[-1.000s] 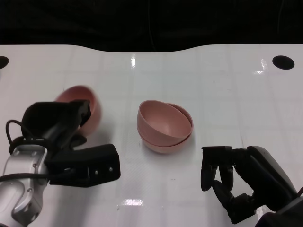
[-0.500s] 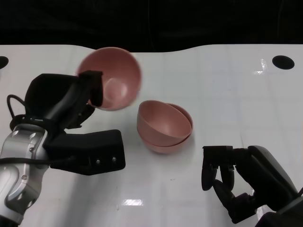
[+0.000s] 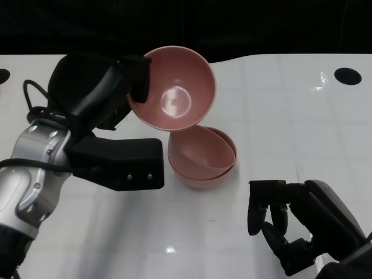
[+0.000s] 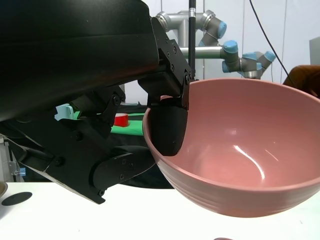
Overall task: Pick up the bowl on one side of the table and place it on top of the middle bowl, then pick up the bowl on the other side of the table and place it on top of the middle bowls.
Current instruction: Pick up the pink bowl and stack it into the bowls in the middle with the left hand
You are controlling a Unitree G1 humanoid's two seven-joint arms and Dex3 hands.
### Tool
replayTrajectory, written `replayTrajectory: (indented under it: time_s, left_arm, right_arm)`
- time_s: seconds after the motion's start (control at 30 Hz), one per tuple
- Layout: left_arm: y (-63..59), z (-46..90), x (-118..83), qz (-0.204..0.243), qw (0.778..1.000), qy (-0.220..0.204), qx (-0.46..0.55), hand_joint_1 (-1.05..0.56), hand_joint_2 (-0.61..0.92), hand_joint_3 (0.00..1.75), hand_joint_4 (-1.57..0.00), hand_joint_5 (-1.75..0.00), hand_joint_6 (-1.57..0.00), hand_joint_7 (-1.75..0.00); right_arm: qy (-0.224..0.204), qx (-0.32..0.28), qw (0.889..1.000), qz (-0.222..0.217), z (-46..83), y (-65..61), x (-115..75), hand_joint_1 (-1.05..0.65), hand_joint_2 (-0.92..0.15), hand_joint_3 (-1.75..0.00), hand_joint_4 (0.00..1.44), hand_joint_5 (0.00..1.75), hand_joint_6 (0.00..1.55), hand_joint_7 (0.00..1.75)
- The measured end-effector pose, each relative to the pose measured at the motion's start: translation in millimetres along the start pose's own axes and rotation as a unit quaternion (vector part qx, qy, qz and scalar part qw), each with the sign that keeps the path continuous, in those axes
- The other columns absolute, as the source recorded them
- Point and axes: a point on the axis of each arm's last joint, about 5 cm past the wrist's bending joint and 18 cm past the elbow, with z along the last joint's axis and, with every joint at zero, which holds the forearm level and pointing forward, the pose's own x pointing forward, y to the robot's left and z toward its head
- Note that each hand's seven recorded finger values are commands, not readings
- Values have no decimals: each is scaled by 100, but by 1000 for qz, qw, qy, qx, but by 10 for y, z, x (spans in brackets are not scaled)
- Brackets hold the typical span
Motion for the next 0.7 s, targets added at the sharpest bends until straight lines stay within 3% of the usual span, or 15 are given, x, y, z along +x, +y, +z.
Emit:
replayTrajectory:
  time_s: [0.17,0.3,0.37,0.43,0.47,0.53,0.7]
  left_arm:
    - [31,38,80,5,1000,-11,1,-28,59,88,-89,-175,-75,-164]
    - [-53,114,123,-9,1000,-19,-23,-27,63,86,-89,-175,-71,-173]
    - [-88,143,133,-24,999,-21,-28,-27,64,80,-87,-175,-70,-169]
    - [-113,177,161,-29,999,-24,-35,-26,66,72,-83,-175,-73,-153]
    - [-125,187,177,-33,998,-23,-42,-25,67,71,-82,-175,-72,-156]
    - [-141,194,198,-48,997,-21,-55,-24,66,75,-85,-175,-70,-166]
    - [-215,200,204,-85,994,-21,-72,-23,60,85,-87,-175,-69,-171]
  right_arm:
    - [0,1,1000,-1,2,5,1,-3,-11,-172,98,175,84,156]
    - [-1,2,1000,-1,4,10,3,-3,-11,-171,98,175,85,156]
    - [-2,3,1000,-1,6,13,4,-3,-11,-171,98,175,85,156]
    - [-2,3,1000,-1,6,15,4,-3,-11,-171,98,175,85,156]
    - [-2,3,1000,-1,7,16,4,-3,-11,-171,98,175,85,156]
    - [-2,4,1000,0,8,19,5,-3,-11,-170,98,175,84,156]
    - [-1,7,1000,1,12,37,3,-4,-12,-170,97,175,84,156]
